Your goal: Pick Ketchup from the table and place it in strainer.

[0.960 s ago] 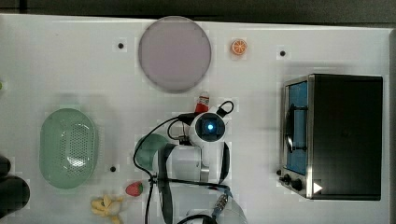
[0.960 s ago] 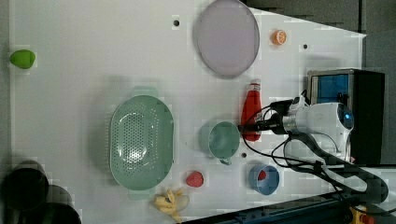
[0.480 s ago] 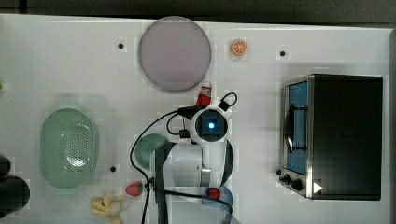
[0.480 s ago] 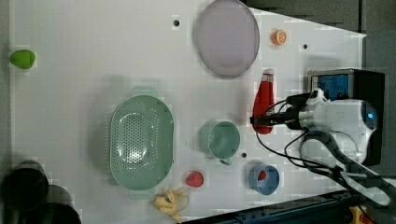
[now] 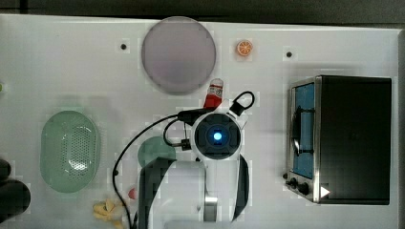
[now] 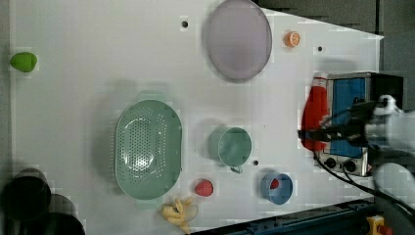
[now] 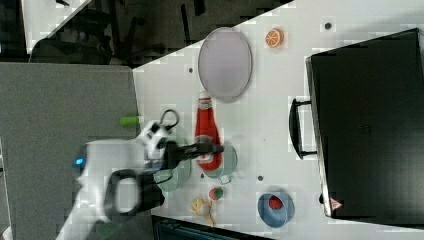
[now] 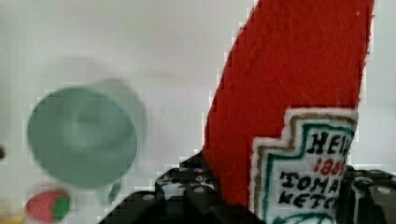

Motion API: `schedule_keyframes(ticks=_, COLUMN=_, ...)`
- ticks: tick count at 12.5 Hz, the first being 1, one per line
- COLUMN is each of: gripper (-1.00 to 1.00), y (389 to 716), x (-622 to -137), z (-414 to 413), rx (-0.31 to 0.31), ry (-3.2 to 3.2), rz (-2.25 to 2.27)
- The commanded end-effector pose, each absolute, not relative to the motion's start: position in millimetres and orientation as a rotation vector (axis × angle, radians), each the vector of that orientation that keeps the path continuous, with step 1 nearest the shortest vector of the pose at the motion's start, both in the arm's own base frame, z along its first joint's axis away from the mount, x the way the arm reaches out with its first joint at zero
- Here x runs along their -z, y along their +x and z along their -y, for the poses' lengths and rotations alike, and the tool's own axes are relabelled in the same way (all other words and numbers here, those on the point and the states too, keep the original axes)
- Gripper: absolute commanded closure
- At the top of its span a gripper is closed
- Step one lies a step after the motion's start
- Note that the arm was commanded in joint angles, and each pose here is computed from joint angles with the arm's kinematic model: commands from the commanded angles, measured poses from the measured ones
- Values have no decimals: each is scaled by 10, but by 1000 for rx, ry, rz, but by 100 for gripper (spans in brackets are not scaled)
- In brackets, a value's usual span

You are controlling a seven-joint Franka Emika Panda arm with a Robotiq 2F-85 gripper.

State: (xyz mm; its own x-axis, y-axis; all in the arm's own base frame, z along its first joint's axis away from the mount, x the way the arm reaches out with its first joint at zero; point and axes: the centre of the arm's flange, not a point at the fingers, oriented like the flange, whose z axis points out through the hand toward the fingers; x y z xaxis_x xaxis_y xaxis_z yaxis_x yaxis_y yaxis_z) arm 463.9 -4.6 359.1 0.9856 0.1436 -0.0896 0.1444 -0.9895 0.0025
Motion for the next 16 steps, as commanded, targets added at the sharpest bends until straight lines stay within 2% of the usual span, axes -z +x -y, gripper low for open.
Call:
schedule_keyframes(ticks=1, gripper=-26, y=4674, x=-4184, z=-437, rx=140, ry=3104, rz=-167)
schedule_keyframes(ticks=3, gripper=-26, y=4649, x=-4439, z=-757, rx=173, ry=3082, rz=-183)
schedule_keyframes(ticks=7, gripper=-26, y=4616, x=-4630, z=-1441, rx=106, ry=3069, rz=-215)
schedule_keyframes(ticks=9, gripper=-26, y=4543, x=-4578, z=-1794, rx=90, ry=3069, rz=-94)
schedule_keyframes(ticks=13, gripper=-26, y=4433, x=-4309, z=-2630, rx=-30, ry=3114, rz=-83)
schedule_keyframes(ticks=14, gripper=-26, y=4409, x=-4198, z=-2810, rx=-40, ry=3137, rz=-41)
schedule_keyframes(ticks=16, gripper=-26, y=4346, x=-3941, z=-3125, rx=-17, ry=3182, rz=86)
